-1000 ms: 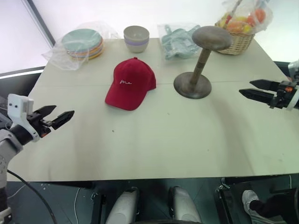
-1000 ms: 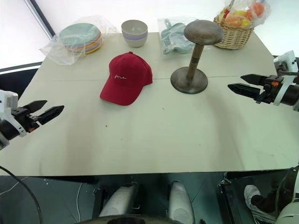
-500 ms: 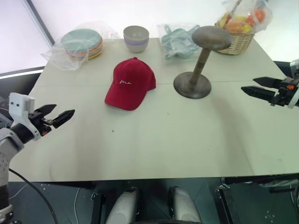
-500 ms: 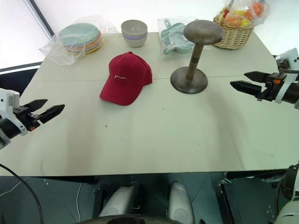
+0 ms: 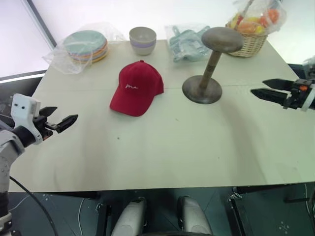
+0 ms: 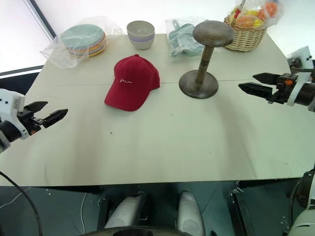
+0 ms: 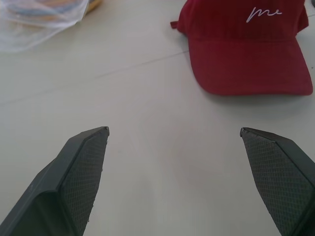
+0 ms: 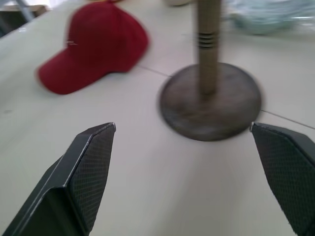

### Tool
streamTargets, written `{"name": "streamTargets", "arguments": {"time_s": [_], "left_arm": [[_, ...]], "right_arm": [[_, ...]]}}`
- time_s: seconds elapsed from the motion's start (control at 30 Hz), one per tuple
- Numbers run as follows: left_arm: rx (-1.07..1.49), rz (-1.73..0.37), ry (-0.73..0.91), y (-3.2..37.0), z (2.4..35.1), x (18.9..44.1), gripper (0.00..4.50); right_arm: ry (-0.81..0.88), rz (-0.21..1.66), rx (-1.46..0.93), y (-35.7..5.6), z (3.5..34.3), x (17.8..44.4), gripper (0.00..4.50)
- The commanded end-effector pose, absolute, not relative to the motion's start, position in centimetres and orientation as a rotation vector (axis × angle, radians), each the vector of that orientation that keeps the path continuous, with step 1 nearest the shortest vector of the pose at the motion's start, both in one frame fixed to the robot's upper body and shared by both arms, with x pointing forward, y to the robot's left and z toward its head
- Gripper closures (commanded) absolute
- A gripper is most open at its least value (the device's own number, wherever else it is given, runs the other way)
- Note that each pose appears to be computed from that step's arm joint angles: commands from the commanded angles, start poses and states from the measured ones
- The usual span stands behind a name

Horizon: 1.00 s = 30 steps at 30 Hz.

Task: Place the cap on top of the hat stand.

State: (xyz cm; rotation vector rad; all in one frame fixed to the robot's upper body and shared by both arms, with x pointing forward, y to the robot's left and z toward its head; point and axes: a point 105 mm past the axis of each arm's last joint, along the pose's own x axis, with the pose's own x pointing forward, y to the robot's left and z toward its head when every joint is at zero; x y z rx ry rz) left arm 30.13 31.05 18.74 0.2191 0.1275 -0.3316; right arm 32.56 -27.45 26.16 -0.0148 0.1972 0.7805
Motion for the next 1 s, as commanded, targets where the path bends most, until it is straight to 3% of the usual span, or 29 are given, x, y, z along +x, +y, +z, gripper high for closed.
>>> {"name": "streamTargets", "arguments": {"time_s": [0.03,0.27,0.37,0.43,0.5,0.63,0.83,1.0], "left_arm": [[0.382,-0.338,0.068,31.9,21.0,30.4,0.03],[0.608,-0.347,0.044,33.3,20.9,32.1,0.03],[0.911,-0.426,-0.002,31.7,20.1,33.5,0.03],[1.223,-0.581,-0.024,29.6,18.0,33.7,0.03],[1.378,-0.712,-0.081,27.9,16.3,33.7,0.03],[1.486,-0.823,-0.261,25.0,15.4,34.2,0.03],[1.496,-0.734,-0.444,23.5,16.9,35.8,0.03],[1.575,-0.736,-0.518,22.0,16.0,36.6,0.03]], "right_arm": [[0.141,1.083,0.077,-20.9,29.7,28.4,0.0],[0.154,1.112,0.063,-18.3,29.7,27.4,0.0],[0.139,1.087,0.056,-18.5,29.9,27.8,0.0],[0.127,1.082,0.05,-18.6,30.1,28.1,0.0],[0.126,1.079,0.043,-18.6,30.0,28.3,0.0],[0.134,1.048,0.006,-18.9,29.5,28.6,0.0],[0.12,1.013,-0.008,-19.5,29.7,28.0,0.0],[0.113,0.987,-0.003,-19.7,29.4,28.0,0.0]]}}
